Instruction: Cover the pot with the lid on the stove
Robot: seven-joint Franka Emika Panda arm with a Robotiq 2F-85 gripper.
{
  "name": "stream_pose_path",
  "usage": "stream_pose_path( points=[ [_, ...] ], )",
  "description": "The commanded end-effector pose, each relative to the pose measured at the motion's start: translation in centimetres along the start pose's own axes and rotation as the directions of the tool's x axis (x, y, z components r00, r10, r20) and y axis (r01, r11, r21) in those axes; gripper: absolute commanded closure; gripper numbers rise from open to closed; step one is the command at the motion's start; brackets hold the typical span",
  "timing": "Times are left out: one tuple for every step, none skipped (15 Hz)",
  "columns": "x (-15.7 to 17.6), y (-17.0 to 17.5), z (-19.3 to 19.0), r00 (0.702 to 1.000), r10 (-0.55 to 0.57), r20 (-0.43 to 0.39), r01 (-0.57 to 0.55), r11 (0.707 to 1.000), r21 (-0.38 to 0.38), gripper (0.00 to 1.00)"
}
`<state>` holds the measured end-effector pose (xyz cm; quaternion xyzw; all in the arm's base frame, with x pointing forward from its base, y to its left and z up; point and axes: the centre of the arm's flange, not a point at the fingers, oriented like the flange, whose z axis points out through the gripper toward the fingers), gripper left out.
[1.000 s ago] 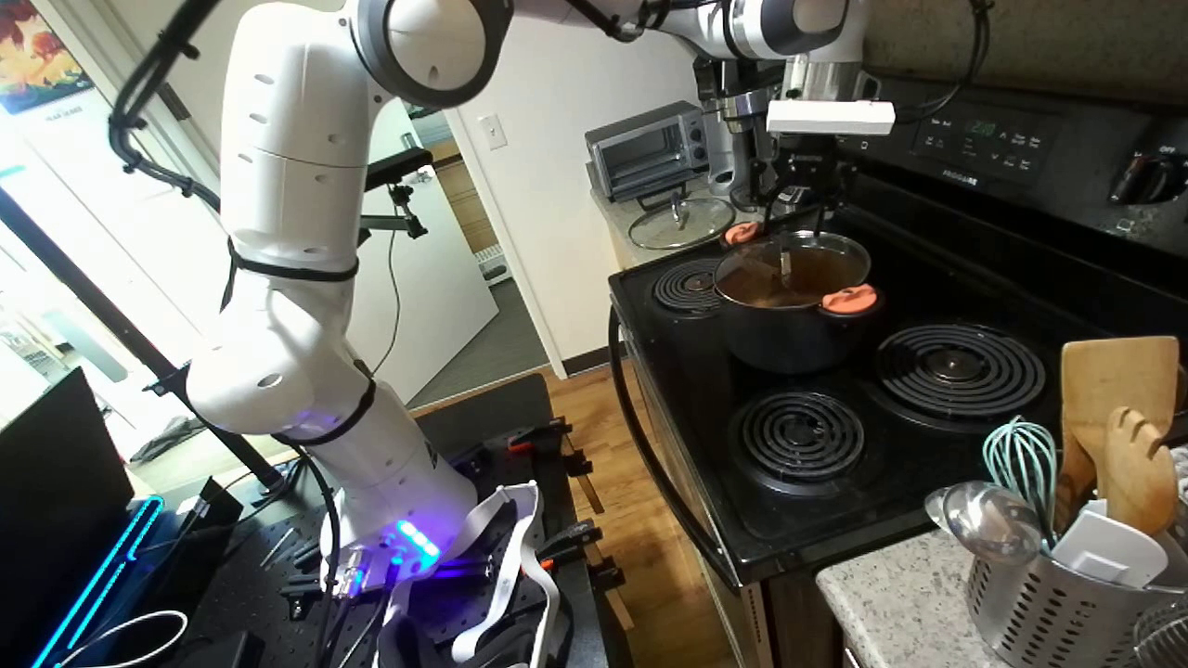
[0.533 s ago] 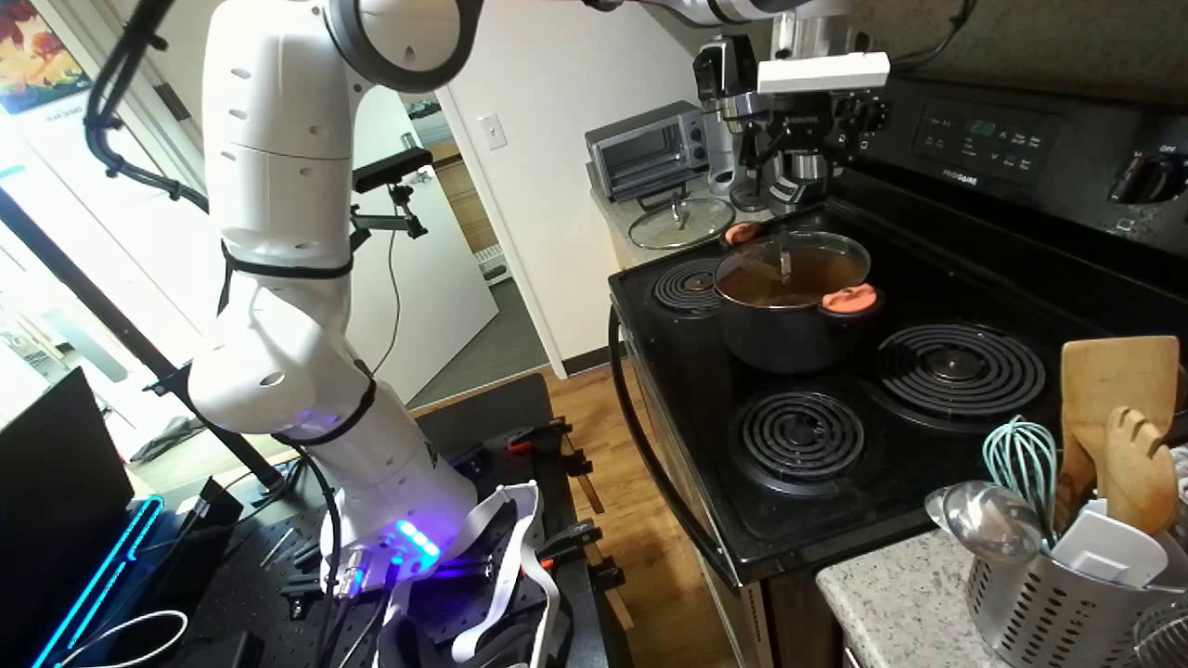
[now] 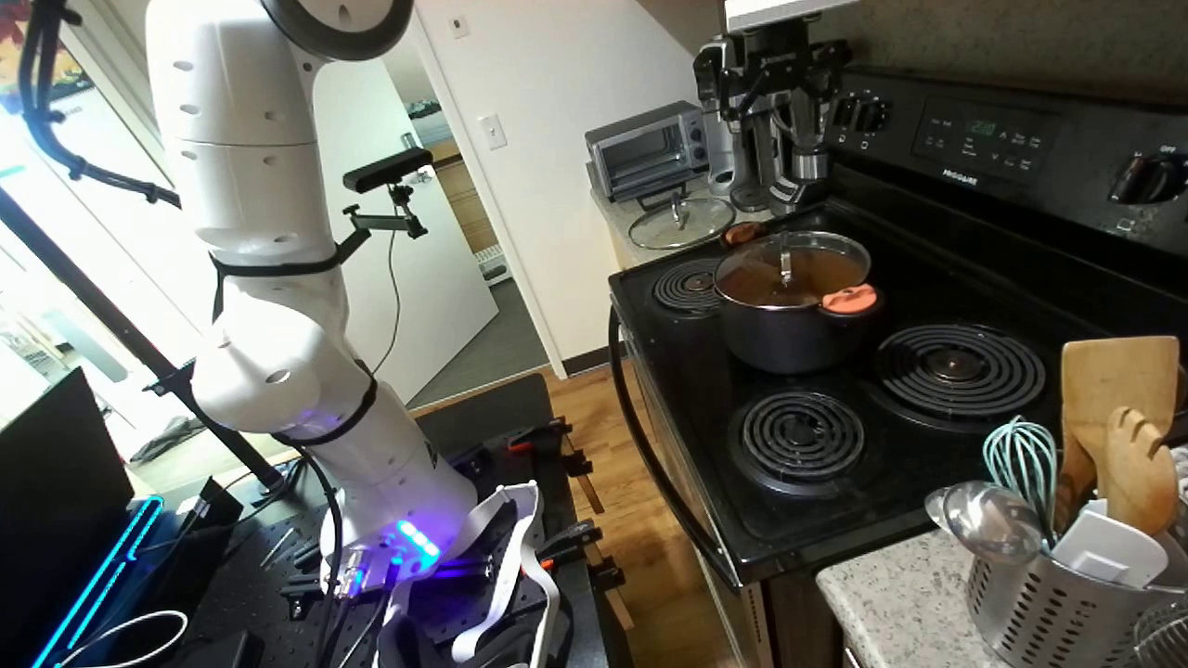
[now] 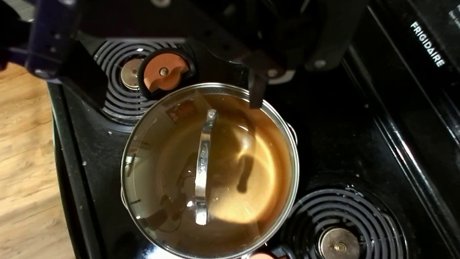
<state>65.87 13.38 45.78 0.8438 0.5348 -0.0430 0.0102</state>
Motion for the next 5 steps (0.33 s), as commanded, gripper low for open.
stream_pose_path(
  points=[
    [-0.05, 0.01, 0.23, 1.000, 0.000, 0.002, 0.000, 1.000, 0.002, 0.00],
    [-0.07, 0.00, 0.37, 1.000, 0.000, 0.004, 0.000, 1.000, 0.003, 0.00],
    [-0.06, -0.02, 0.40, 1.000, 0.000, 0.004, 0.000, 1.000, 0.004, 0.00],
    [-0.06, -0.01, 0.40, 1.000, 0.000, 0.004, 0.000, 1.000, 0.004, 0.00],
    [-0.06, -0.01, 0.40, 1.000, 0.000, 0.004, 0.000, 1.000, 0.004, 0.00]
  ],
)
